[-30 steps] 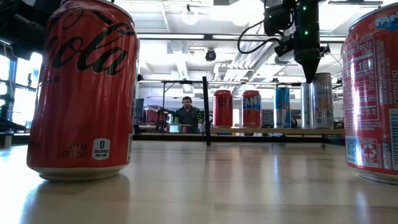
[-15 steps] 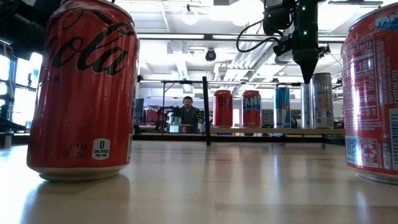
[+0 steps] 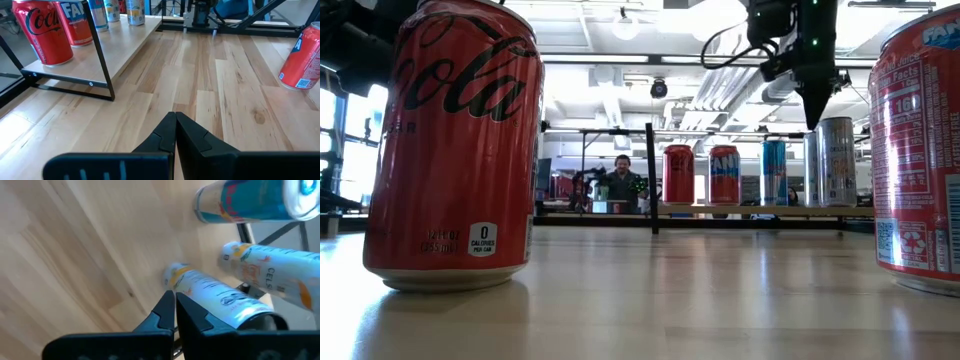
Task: Place canned beverage on shelf
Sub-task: Put the white-yellow soda can on the shelf aligned with the other white-yellow soda can
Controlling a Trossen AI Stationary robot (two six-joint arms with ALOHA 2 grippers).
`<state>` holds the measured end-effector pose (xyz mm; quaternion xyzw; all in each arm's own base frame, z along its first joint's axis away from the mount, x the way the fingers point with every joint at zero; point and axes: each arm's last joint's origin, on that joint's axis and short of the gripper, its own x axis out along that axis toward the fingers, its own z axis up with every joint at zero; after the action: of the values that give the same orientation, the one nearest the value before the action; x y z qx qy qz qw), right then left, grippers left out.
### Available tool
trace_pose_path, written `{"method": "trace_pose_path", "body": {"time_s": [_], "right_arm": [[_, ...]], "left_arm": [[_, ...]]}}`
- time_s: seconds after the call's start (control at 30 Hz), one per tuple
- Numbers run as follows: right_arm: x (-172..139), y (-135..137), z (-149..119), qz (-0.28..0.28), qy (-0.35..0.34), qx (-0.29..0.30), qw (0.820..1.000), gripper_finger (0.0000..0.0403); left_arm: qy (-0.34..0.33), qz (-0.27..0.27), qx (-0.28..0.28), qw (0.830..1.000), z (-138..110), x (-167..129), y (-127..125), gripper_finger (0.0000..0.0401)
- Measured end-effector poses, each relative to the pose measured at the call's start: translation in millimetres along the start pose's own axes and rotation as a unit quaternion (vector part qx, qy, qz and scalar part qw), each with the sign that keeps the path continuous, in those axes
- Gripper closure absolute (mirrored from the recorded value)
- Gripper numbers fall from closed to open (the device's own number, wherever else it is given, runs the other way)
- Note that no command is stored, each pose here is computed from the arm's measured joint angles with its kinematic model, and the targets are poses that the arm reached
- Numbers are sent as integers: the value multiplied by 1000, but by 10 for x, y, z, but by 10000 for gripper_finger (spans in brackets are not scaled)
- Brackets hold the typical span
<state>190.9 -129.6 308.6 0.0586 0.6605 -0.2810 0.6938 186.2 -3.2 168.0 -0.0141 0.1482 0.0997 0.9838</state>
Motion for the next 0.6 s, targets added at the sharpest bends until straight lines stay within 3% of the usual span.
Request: {"method": "trace_pose_path", "body": {"time_s": [0.6], "right_arm": [[-26, 60, -4, -38, 2, 1, 999, 403]], "left_arm": [[0, 0, 6, 1000, -1, 0, 0, 401]]}}
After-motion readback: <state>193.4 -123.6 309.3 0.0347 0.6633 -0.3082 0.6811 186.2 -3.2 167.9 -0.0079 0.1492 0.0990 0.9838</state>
